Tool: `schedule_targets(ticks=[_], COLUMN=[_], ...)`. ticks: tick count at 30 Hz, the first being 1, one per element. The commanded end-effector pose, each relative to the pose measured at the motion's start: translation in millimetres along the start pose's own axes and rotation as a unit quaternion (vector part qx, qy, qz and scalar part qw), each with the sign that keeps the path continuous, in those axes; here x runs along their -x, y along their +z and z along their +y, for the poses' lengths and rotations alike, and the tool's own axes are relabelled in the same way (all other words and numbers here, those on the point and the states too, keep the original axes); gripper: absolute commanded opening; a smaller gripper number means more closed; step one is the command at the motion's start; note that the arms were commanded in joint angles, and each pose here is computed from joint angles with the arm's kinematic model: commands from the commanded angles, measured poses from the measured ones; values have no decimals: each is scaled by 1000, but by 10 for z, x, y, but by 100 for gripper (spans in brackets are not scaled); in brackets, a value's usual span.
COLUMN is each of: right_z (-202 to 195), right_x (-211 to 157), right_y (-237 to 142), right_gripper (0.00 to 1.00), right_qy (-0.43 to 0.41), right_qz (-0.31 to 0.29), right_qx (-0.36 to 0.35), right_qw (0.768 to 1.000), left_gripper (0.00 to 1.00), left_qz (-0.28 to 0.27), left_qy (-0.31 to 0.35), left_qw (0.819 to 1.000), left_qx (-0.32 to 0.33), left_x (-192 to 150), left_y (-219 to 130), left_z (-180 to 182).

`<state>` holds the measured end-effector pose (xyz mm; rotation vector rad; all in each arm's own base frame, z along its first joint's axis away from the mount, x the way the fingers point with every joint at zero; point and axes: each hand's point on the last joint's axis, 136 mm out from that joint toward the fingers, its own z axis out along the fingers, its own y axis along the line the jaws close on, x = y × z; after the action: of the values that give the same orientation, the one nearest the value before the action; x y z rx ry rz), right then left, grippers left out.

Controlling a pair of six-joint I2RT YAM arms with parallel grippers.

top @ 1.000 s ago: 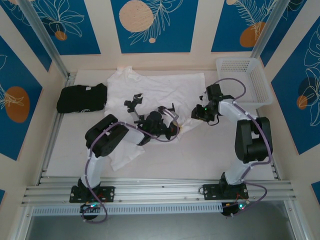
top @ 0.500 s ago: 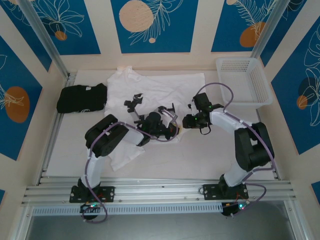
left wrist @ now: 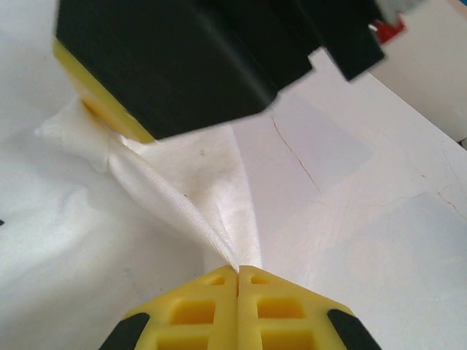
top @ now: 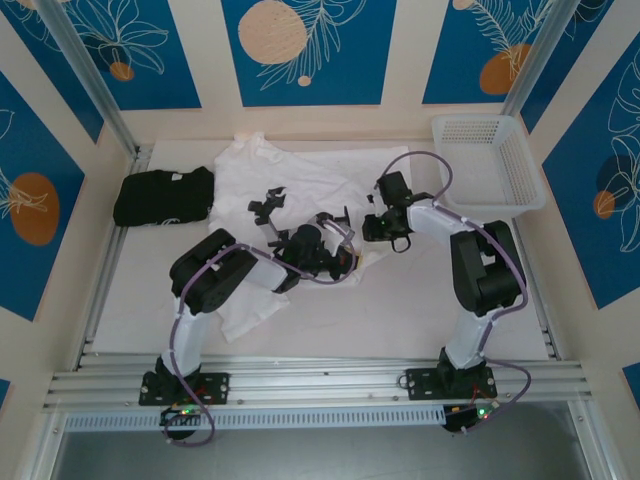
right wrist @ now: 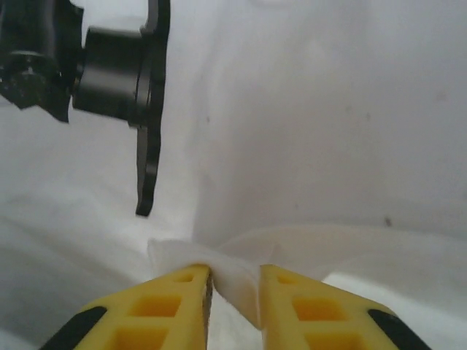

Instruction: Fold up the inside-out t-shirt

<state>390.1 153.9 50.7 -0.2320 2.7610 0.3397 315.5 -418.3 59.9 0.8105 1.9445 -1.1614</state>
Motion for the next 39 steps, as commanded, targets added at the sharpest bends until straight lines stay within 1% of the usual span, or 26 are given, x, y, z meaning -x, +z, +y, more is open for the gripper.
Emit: schedule_targets(ticks=[1, 5, 8, 10, 14, 18, 21, 24, 28, 30, 32, 34, 39], right_z=[-13, -74, -170, -229, -302, -311, -332, -406, -587, -617, -617, -649, -644], right_x=[22, 117, 135, 100, -148, -417, -551, -667, -786, -831, -886, -919, -928], right_y=[41, -93, -334, -521, -816, -928, -935, -870, -814, -805, -788, -771, -739], right_gripper=[13, 0, 0, 0, 0, 0, 0, 0, 1, 7, 18, 24, 31], right_qy=[-6, 1, 29, 64, 141, 201, 227, 249, 254, 244, 231, 222, 229], right_qz=[18, 2, -9, -18, -30, -31, -29, -13, 0, 4, 16, 21, 22], right_qx=[-4, -2, 10, 33, 99, 158, 173, 154, 79, 48, 25, 2, -2], right_qw=[1000, 1000, 999, 997, 985, 966, 958, 956, 964, 969, 972, 975, 973], left_gripper=[0, 0, 0, 0, 0, 0, 0, 0, 0, 0, 0, 0, 0], left_qz=[-8, -7, -11, -16, -15, -8, 2, 14, 34, 42, 53, 61, 69], left_qy=[2, -1, 3, 8, 14, 25, 39, 61, 90, 106, 126, 140, 152], left_qw=[1000, 1000, 1000, 1000, 1000, 999, 999, 997, 994, 992, 989, 987, 985], left_qx=[-13, -11, -8, -5, -12, -26, -37, -40, -43, -47, -48, -47, -53], left_x=[19, -1, 5, 22, 18, -19, -54, -120, -242, -291, -354, -401, -475], left_y=[-32, -41, -64, -77, -64, -4, 52, 87, 140, 166, 198, 223, 275], left_z=[-24, 9, 30, 38, 20, -35, -116, -174, -243, -296, -355, -383, -460])
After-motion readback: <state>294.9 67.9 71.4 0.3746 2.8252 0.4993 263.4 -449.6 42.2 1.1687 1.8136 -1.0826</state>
